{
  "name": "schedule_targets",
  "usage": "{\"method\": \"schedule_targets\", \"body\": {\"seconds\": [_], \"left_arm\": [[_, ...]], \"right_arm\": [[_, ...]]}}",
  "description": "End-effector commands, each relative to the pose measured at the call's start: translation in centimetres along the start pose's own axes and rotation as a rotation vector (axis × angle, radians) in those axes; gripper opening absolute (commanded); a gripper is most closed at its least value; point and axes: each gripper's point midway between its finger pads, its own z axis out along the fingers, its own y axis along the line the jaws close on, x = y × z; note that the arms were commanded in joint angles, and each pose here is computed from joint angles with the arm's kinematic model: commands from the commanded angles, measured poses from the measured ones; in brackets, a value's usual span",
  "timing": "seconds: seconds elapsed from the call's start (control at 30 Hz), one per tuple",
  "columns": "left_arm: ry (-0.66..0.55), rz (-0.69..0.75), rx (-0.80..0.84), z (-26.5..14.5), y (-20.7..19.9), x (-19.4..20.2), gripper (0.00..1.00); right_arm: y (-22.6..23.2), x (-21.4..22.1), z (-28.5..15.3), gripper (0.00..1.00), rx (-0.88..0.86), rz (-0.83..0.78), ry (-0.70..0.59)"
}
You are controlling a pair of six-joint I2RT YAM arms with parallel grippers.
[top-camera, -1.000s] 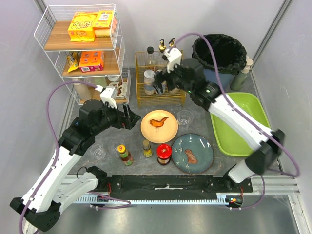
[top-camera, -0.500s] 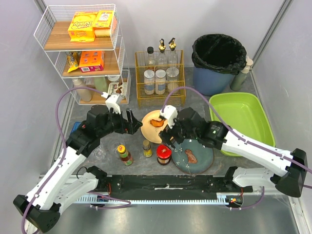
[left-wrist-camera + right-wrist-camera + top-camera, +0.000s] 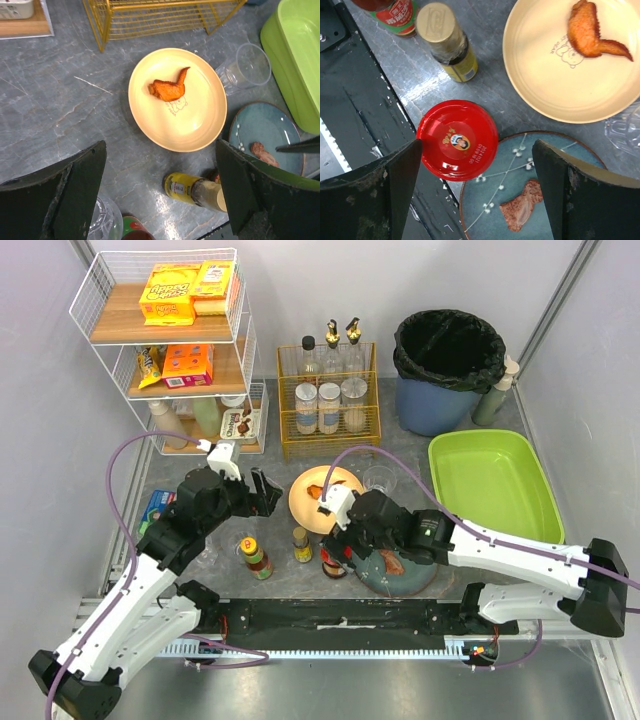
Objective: Clear the kitchen counter
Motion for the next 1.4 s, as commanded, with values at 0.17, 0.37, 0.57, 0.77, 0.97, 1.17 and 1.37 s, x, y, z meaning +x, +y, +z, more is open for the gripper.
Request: {"method": "schedule_targets", "body": {"seconds": [0.17, 0.37, 0.57, 0.77, 0.97, 1.17, 1.37], "left_arm": [[-0.082, 0.019, -0.075, -0.3, 1.3, -1.8, 0.95], [-0.077, 0.019, -0.084, -0.6, 1.5, -1.5, 0.95], [-0.073, 0.024, -0.099, -0.8, 1.9, -1.4, 0.94], [-0.072, 0.025, -0.105, -0.8, 2.0, -1.4, 0.94], [-0.068, 0.024, -0.116, -0.9, 2.2, -1.3, 0.94], [-0.064, 0.023, -0.131, -0.8, 2.4, -1.1, 0.93], [-0.063, 0.02, -0.151, -0.9, 2.7, -1.2, 0.93]], "right_arm": [[2.0, 0.0, 1.1, 0.98, -0.043, 0.011, -0.033], [2.0, 1.1, 2.6, 0.98, -0.03, 0.015, 0.013], [1.7, 1.6, 4.0, 0.91, 0.0, 0.025, 0.045], [1.8, 0.4, 3.2, 0.59, 0.008, 0.043, 0.025], [1.9, -1.9, 1.2, 0.29, 0.001, 0.047, -0.022], [1.3, -6.4, -2.5, 0.2, 0.04, 0.064, -0.103], [0.2, -10.6, -6.2, 0.16, 0.102, 0.067, -0.178]]}}
